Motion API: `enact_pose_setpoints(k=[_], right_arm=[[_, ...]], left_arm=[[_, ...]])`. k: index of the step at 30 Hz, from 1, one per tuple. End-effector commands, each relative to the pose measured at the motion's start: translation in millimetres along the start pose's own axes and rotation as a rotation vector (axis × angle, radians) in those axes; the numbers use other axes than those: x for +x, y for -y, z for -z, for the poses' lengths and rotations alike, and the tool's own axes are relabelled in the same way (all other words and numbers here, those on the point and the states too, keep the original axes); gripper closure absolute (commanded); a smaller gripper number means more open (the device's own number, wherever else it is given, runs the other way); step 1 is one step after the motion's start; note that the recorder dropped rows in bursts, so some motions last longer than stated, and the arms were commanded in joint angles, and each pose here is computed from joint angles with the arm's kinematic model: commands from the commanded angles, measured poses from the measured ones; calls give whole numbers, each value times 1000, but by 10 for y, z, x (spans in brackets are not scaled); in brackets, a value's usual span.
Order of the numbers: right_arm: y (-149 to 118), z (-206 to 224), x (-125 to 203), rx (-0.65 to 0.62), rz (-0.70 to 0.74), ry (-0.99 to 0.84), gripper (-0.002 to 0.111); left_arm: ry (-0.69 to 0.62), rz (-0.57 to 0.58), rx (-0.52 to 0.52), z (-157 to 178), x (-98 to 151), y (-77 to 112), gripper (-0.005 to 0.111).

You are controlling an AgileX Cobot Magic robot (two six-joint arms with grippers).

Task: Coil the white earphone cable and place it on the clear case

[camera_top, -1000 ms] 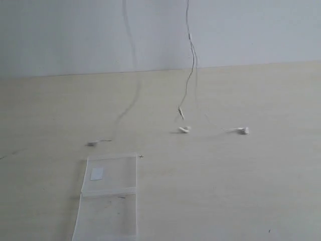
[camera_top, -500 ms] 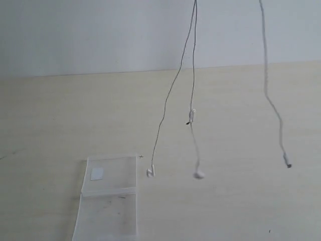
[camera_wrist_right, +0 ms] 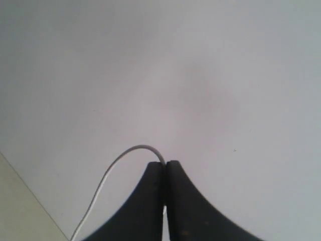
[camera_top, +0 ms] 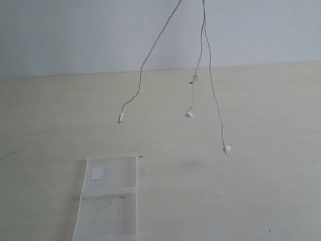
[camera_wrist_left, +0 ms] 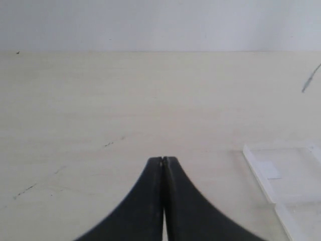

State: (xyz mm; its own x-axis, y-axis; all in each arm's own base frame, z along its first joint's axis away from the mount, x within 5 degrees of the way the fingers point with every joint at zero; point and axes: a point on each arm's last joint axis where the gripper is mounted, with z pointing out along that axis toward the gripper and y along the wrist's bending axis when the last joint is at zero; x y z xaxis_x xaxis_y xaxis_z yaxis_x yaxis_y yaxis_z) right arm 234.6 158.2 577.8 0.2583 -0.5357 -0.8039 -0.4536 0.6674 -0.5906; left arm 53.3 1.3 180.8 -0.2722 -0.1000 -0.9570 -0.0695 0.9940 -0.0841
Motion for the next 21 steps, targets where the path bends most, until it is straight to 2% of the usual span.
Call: enact_pose_setpoints(k=[1,6,9,11,13,15,17,18,19,21], right_arm=[[6,-2,-3,10,-1,4,108],[4,-2,-4,7,-4,6,108],[5,-2,-3,9,-2,5,108],[5,-2,-3,9,-2,5,108],[5,-2,-3,9,-2,5,108],[6,-1,-2,10,0,4,108],[5,-2,2,8,1,0,108],[5,-2,2,8,1,0,108],[5,-2,2,8,1,0,108],[4,-2,3,7,1,-2,108]], left_arm=[[18,-40,-18,2,-8,-16,107],[17,-75,-29,3,-8,-26,107],[16,-159,-39,3,-8,-34,107],[22,-271,-54,4,-17,-45,107],[64,-288,-56,5,-56,-41,107],[135,-208,-41,11,-117,-24,107],[211,-20,-6,22,-182,-3,107],[246,36,4,29,-213,0,107],[274,75,11,36,-237,1,107],[314,78,11,46,-273,0,107]])
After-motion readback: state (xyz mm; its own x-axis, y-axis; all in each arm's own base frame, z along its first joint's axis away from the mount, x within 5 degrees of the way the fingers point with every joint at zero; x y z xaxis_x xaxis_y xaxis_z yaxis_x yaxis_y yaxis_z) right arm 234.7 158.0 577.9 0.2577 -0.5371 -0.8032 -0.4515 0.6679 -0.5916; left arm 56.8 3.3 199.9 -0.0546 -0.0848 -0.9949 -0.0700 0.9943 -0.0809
